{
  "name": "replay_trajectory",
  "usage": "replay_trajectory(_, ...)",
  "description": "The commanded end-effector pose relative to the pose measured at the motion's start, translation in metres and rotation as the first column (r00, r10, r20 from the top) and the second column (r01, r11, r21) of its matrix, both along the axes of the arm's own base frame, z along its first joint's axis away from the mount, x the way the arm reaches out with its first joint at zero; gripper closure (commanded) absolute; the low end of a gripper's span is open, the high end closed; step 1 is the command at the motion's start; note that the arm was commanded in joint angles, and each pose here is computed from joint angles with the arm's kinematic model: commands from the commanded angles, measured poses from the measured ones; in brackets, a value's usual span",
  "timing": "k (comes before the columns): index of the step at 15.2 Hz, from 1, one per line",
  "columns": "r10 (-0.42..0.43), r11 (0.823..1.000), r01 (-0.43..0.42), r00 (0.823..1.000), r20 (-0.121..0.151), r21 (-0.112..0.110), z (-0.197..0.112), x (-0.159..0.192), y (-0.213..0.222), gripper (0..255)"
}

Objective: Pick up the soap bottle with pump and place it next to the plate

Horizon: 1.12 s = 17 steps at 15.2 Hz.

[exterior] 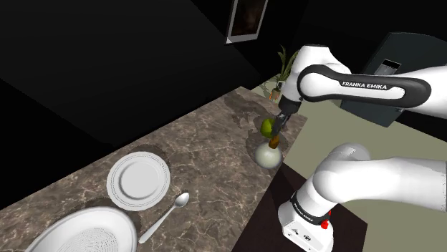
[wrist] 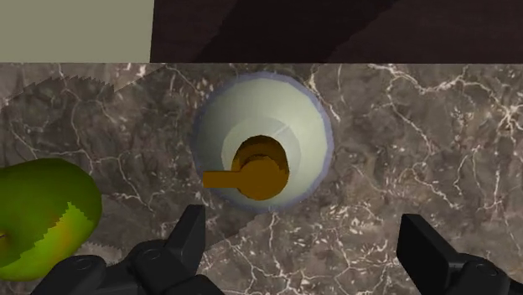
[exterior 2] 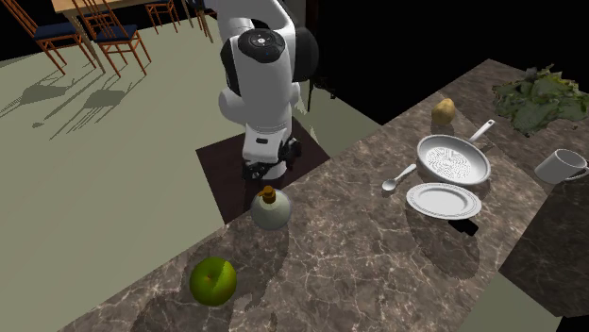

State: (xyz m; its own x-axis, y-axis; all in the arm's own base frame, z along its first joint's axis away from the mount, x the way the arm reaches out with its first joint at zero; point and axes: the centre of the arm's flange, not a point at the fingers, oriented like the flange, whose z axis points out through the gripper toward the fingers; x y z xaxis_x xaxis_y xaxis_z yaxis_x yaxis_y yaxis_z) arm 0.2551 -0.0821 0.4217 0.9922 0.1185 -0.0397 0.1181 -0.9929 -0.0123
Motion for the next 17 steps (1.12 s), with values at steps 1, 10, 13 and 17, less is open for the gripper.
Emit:
replay_trajectory(1,0.019,1.000,-0.019,0.999,0.026,-0.008,-0.023,-0.005,-0.014,0)
replay_trajectory(10,0.030,0.999,-0.030,0.999,0.042,-0.014,-0.078,-0.007,-0.025,0)
replay_trajectory(13,0.030,0.999,-0.030,0.999,0.042,-0.014,-0.078,-0.007,-0.025,0)
replay_trajectory(17,0.030,0.999,-0.030,0.999,0.042,-0.014,-0.078,-0.007,-0.025,0)
